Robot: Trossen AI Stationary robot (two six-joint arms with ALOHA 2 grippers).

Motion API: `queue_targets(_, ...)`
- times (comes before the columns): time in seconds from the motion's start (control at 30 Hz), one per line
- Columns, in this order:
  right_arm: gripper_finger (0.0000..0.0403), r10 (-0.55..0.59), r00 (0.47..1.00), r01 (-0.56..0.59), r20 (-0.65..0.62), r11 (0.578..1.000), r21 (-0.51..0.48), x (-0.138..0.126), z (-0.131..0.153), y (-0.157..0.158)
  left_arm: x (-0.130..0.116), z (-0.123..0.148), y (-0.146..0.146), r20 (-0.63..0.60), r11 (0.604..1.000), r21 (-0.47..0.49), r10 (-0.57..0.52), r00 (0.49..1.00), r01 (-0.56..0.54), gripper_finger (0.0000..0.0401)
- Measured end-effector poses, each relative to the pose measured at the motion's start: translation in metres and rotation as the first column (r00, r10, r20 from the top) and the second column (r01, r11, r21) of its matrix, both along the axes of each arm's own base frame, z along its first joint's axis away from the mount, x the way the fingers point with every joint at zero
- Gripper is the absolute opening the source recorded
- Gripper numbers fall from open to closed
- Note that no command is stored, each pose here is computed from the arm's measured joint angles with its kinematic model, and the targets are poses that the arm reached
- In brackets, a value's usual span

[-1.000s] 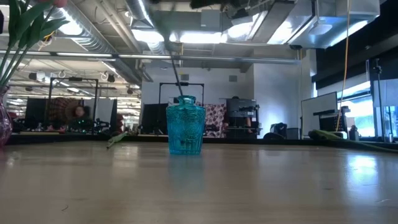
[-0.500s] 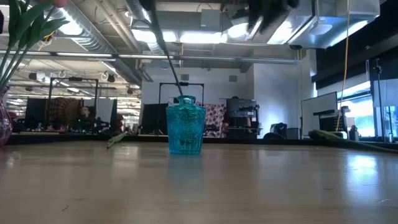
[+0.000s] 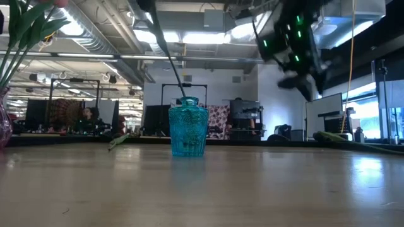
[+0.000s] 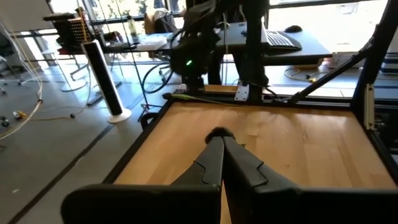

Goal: Sort flowers into vase by color
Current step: Put the top right black tulip into the blue vase

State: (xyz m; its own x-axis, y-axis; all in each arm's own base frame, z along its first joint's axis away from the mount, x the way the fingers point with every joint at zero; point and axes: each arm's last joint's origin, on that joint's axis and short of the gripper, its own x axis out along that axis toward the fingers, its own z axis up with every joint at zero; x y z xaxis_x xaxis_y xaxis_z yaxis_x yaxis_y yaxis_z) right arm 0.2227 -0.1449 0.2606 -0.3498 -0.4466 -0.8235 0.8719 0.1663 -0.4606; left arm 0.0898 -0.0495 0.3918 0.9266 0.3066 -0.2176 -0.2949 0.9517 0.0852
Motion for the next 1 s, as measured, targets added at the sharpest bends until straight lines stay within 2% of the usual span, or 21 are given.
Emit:
queue_targets(0.2, 0.0181, -0.164, 0.986, 0.165, -0.024, 0.984, 0.070, -0.037, -0.046, -0.029, 0.000, 0.000, 0.000, 0.005, 1.000, -0.016, 0.003, 1.000, -0.003, 0.0000)
queue_targets(0.37, 0.0150, -0.269, 0.963, 0.268, -0.007, 0.956, 0.118, -0.057, -0.067, -0.037, 0.000, 0.000, 0.000, 0.005, 1.000, -0.016, 0.002, 1.000, -0.002, 0.0000)
queue_targets(0.6, 0.0116, -0.363, 0.931, 0.359, 0.038, 0.929, 0.085, -0.067, -0.096, -0.031, 0.000, 0.000, 0.000, -0.001, 1.000, 0.002, -0.003, 1.000, 0.003, 0.0000)
queue_targets(0.7, 0.0119, -0.380, 0.923, 0.376, 0.059, 0.924, 0.069, -0.072, -0.112, -0.027, 0.000, 0.000, 0.000, -0.003, 1.000, 0.007, -0.004, 1.000, 0.004, 0.0000)
queue_targets(0.8, 0.0127, -0.419, 0.907, 0.419, 0.042, 0.908, 0.010, -0.080, -0.125, -0.019, 0.000, 0.000, 0.000, -0.007, 1.000, 0.011, -0.004, 1.000, 0.004, 0.0000)
queue_targets(1.0, 0.0133, -0.453, 0.890, 0.454, 0.050, 0.891, -0.003, -0.094, -0.145, -0.011, 0.000, -0.001, -0.001, -0.020, 0.999, -0.005, -0.048, 0.999, 0.048, 0.0000)
